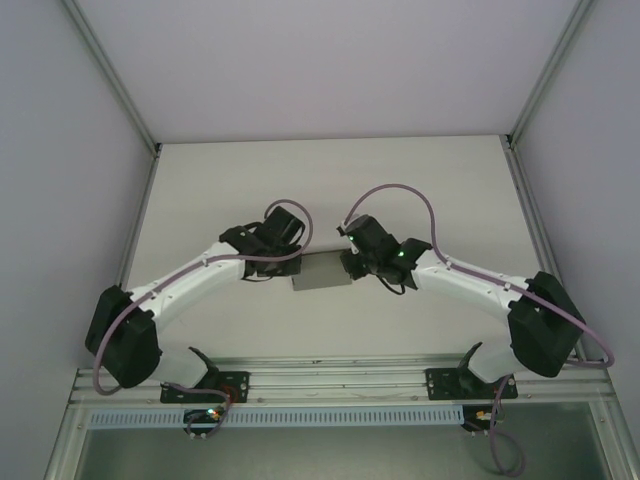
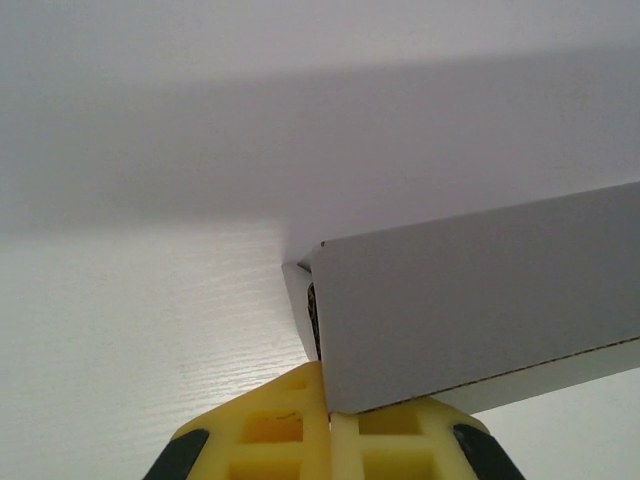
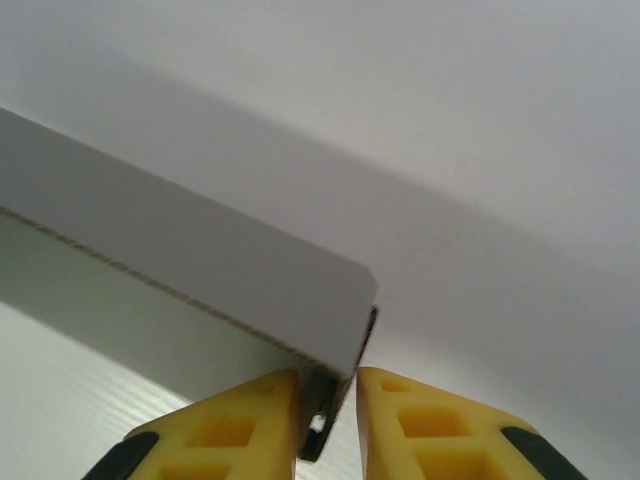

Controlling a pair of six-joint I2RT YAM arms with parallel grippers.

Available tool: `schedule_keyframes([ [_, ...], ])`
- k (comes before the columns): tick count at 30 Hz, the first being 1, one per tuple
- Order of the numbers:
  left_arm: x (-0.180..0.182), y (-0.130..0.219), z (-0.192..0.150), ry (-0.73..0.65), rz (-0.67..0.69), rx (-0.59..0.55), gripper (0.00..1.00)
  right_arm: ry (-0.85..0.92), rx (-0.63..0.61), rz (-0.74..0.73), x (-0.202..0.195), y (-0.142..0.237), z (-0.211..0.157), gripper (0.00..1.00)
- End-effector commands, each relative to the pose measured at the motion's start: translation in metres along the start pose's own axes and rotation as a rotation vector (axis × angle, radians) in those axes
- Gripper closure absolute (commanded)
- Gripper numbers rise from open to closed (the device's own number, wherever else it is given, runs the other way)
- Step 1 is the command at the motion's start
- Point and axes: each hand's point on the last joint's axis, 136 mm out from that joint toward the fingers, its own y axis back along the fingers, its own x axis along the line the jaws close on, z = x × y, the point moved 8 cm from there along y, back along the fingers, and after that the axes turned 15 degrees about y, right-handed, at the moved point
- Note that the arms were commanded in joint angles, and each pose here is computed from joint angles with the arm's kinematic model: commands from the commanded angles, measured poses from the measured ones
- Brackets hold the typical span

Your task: Assemble paper box

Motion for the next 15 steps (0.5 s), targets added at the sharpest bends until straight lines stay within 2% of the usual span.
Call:
schedule_keyframes([
  [1, 0.023, -0.02, -0.026, -0.101, 0.221, 0.123, 1.0, -0.034, -0.054, 0.102, 0.002, 0.014, 0.005, 0.71],
  [2, 0.021, -0.019, -0.026, -0.109, 0.226, 0.119, 1.0, -0.039, -0.082, 0.114, 0.0, 0.02, 0.007, 0.64],
  [5, 0.016, -0.017, -0.027, -0.132, 0.217, 0.107, 1.0, -0.062, -0.101, 0.11, -0.005, 0.026, 0.009, 0.57],
  [7, 0.014, -0.016, -0.028, -0.148, 0.214, 0.096, 1.0, -0.086, -0.112, 0.095, -0.01, 0.028, 0.01, 0.48],
  [15, 0.01, -0.015, -0.031, -0.186, 0.204, 0.079, 1.0, -0.201, -0.119, 0.057, -0.027, 0.013, 0.015, 0.46],
])
